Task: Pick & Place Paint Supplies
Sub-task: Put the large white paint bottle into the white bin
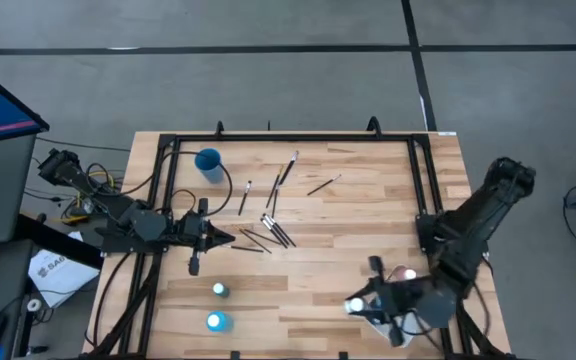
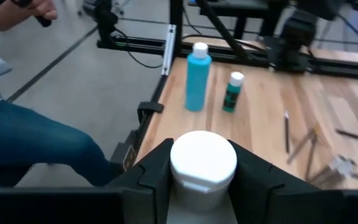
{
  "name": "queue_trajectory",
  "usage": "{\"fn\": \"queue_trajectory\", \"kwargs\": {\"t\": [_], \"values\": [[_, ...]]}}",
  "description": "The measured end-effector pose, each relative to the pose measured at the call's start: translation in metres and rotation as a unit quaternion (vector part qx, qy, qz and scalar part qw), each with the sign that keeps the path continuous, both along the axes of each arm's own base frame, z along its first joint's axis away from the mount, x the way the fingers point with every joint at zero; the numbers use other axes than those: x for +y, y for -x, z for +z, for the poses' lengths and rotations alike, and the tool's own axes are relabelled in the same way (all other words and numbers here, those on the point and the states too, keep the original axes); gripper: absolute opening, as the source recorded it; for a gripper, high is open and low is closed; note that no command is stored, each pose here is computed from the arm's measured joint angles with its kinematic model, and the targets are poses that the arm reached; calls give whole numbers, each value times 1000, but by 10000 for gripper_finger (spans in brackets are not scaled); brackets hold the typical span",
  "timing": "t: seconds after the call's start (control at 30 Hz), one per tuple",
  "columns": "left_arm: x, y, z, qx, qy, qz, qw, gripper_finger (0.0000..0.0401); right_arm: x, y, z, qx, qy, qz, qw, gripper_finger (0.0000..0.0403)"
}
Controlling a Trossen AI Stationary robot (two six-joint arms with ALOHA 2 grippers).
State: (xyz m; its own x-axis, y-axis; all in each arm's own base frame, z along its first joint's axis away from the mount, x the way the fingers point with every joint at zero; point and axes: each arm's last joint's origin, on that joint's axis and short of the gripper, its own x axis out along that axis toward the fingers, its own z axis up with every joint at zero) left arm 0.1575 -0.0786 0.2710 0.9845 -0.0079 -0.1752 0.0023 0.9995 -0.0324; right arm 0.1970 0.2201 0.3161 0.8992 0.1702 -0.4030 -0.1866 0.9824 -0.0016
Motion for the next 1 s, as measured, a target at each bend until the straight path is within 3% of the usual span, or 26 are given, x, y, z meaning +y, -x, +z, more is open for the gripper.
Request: {"fn": "queue_trajectory", "kwargs": {"t": [0.27, 0.47, 1.0], "values": [[0, 0, 0, 0, 0, 2, 1000, 0, 12, 55, -6, 7, -14, -75, 997, 117], [0, 0, 0, -1, 1, 2, 1000, 0, 18, 89, -10, -31, -19, -110, 993, 118], [0, 0, 0, -2, 1, 1, 1000, 0, 22, 129, -21, -8, -89, -105, 990, 119]]}}
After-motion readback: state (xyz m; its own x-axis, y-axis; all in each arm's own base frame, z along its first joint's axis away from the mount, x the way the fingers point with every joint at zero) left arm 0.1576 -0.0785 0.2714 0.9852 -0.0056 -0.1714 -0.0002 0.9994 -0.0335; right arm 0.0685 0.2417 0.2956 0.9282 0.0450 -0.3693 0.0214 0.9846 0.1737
